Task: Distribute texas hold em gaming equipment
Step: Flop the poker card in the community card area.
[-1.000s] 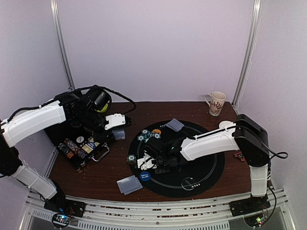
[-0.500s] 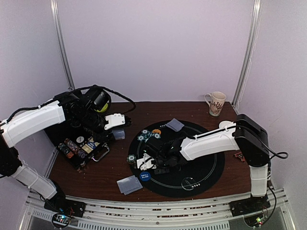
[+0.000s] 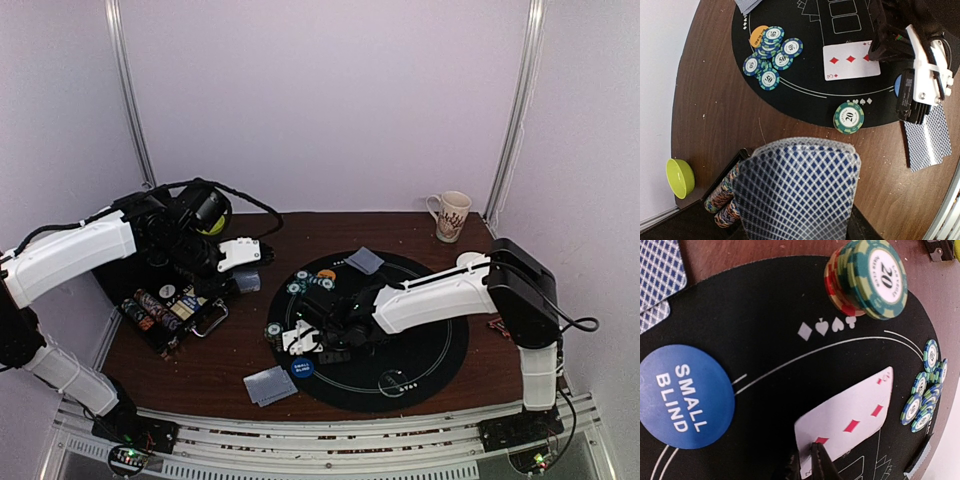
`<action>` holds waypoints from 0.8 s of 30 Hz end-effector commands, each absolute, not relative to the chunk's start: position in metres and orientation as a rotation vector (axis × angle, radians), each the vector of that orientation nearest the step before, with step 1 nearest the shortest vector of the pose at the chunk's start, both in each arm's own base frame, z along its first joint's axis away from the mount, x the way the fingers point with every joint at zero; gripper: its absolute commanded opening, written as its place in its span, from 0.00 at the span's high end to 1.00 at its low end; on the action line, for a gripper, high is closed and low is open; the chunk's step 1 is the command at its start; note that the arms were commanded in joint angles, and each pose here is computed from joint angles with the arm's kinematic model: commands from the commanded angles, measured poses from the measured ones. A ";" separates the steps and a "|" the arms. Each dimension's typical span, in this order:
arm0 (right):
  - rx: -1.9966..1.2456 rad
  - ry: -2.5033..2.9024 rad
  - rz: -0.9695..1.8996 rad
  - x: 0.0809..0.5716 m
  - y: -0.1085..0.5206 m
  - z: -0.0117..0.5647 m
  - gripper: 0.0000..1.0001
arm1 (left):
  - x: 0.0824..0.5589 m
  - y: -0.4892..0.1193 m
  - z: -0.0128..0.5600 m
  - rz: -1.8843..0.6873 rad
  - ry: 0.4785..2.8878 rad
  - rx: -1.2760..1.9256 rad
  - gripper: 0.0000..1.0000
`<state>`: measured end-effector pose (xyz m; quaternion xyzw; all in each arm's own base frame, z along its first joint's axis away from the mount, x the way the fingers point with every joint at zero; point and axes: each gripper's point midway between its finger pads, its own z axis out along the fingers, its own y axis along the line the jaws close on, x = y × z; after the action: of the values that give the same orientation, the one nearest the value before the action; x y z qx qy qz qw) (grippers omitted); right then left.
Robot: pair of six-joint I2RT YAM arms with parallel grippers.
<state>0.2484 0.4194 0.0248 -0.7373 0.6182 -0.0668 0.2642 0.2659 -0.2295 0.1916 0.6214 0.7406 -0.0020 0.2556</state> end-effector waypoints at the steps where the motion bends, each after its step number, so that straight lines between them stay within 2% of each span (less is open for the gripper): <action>1: -2.056 1.704 -0.148 0.233 0.414 0.012 0.80 | 0.268 -0.229 0.201 -0.008 1.979 1.656 0.54; 5: -2.045 1.688 -0.143 0.231 0.416 0.022 0.72 | 0.268 -0.229 0.201 -0.010 1.979 1.655 0.54; 9: -2.037 1.665 -0.149 0.229 0.413 0.036 0.68 | 0.268 -0.229 0.202 -0.007 1.977 1.653 0.54; 13: -1.851 1.663 -0.078 0.235 0.416 0.088 0.56 | 0.268 -0.229 0.202 -0.008 1.976 1.653 0.54; 16: -1.599 1.695 0.172 0.243 0.420 0.146 0.38 | 0.268 -0.229 0.202 -0.008 1.977 1.654 0.54; 17: -1.493 1.717 0.283 0.248 0.419 0.164 0.29 | 0.269 -0.230 0.203 -0.006 1.975 1.653 0.54; 18: -1.378 1.727 0.404 0.254 0.418 0.185 0.10 | 0.269 -0.230 0.204 -0.006 1.975 1.651 0.54; 19: -1.278 1.736 0.518 0.259 0.416 0.197 0.01 | 0.270 -0.230 0.204 -0.006 1.973 1.650 0.54; 24: -0.746 1.717 1.080 0.296 0.410 0.265 0.00 | 0.271 -0.232 0.207 -0.010 1.967 1.646 0.54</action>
<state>0.2845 0.3962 0.2240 -0.4631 0.7081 0.2234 0.4840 0.2656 -0.2292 0.1920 0.6213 0.7405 -0.0020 0.2564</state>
